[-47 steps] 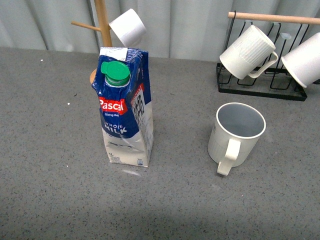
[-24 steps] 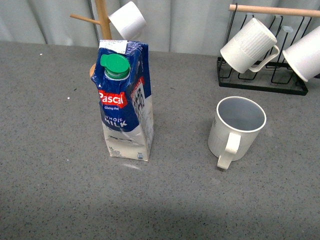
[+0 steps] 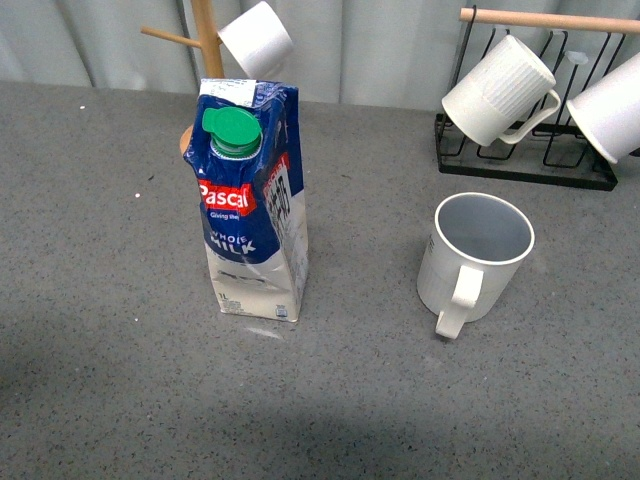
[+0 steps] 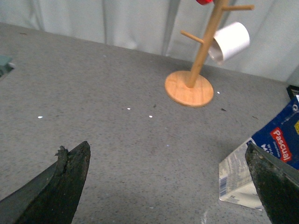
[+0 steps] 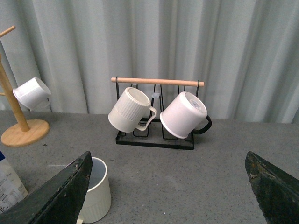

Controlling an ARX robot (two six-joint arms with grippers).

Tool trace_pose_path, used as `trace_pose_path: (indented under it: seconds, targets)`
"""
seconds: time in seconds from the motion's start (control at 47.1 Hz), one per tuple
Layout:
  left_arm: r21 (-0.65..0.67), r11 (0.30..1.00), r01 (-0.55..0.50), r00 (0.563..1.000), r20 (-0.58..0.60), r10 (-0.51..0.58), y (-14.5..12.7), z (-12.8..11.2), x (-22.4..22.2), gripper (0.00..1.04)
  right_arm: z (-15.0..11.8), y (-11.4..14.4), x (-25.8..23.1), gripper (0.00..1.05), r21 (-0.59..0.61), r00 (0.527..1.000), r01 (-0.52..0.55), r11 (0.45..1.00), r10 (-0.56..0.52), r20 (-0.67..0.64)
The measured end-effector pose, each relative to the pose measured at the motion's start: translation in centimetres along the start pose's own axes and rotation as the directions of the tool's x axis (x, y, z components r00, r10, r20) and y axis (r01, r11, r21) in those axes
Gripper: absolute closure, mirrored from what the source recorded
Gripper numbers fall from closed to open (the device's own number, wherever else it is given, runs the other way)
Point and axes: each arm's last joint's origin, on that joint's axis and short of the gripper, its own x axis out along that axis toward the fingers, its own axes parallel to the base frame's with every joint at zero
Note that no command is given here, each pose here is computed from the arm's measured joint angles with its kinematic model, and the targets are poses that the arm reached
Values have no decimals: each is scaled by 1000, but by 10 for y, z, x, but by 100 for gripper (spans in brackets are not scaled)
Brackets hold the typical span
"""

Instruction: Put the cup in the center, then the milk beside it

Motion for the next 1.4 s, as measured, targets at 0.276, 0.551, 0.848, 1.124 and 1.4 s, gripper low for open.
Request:
trace_pose_path:
  seconds: [0.276,0.551,0.848,1.124,1.4]
  targets:
    - [53,982,181,981,-86,-176,-28,-2,34,6,0,0,0,9,0,1000,0,1000,0,0]
    - [64,971,228,960,-180,-214,-40,-15,53,6,0,0,0,9,0,1000,0,1000,0,0]
    - [69,955,289,939,-213,-269,-48,-15,69,6,0,0,0,9,0,1000,0,1000,0,0]
    - [96,930,356,919,-219,-329,-58,-11,77,6,0,0,0,9,0,1000,0,1000,0,0]
    - [81,891,446,882,-206,-423,-70,-1,75,6,0,0,0,9,0,1000,0,1000,0,0]
